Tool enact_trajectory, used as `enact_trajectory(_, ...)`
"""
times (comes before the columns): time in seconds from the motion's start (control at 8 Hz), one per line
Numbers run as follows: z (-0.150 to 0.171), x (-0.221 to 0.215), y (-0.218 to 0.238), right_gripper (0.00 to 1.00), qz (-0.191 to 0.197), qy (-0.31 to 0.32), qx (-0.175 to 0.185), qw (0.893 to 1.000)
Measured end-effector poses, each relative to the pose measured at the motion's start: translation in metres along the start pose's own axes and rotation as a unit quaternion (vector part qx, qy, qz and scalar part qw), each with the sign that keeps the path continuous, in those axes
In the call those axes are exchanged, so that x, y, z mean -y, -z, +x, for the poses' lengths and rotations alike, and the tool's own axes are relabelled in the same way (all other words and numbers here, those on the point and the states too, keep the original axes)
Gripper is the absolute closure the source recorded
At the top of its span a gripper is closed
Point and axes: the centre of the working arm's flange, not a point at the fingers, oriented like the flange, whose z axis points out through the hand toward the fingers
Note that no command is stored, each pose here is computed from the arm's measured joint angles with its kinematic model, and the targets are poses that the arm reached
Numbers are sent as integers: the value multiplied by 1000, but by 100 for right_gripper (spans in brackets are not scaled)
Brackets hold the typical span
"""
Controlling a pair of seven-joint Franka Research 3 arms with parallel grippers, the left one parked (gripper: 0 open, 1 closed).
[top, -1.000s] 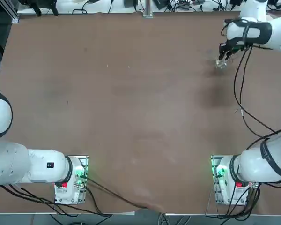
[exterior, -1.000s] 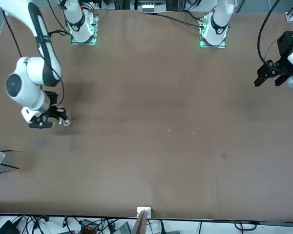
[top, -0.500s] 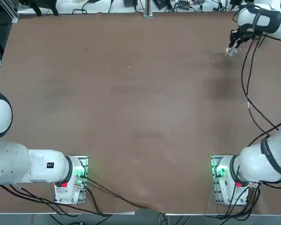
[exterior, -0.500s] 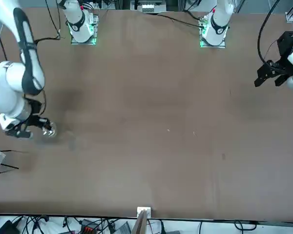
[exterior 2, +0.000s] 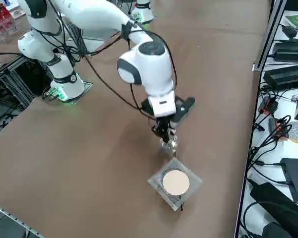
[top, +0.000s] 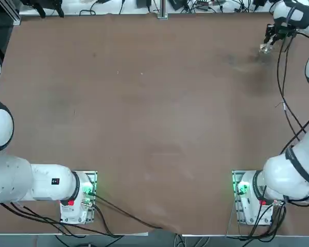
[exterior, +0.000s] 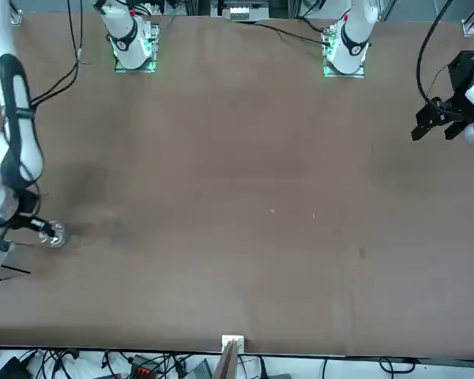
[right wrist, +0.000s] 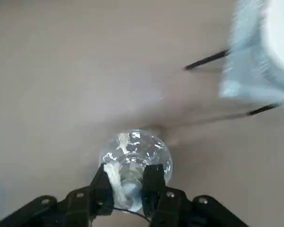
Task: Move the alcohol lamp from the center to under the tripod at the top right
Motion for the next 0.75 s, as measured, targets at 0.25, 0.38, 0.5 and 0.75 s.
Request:
enact_trajectory(0.25,13,-34,-7,70,-4,-24,-8,1000)
enact_trajectory(0.38,15,-47,-9,70,-6,-33,-8,999)
enact_trajectory(0.5,14,-55,-10,70,-6,-39,-7,999)
enact_trajectory(0.75,12,-64,-20,70,-7,-51,1,999)
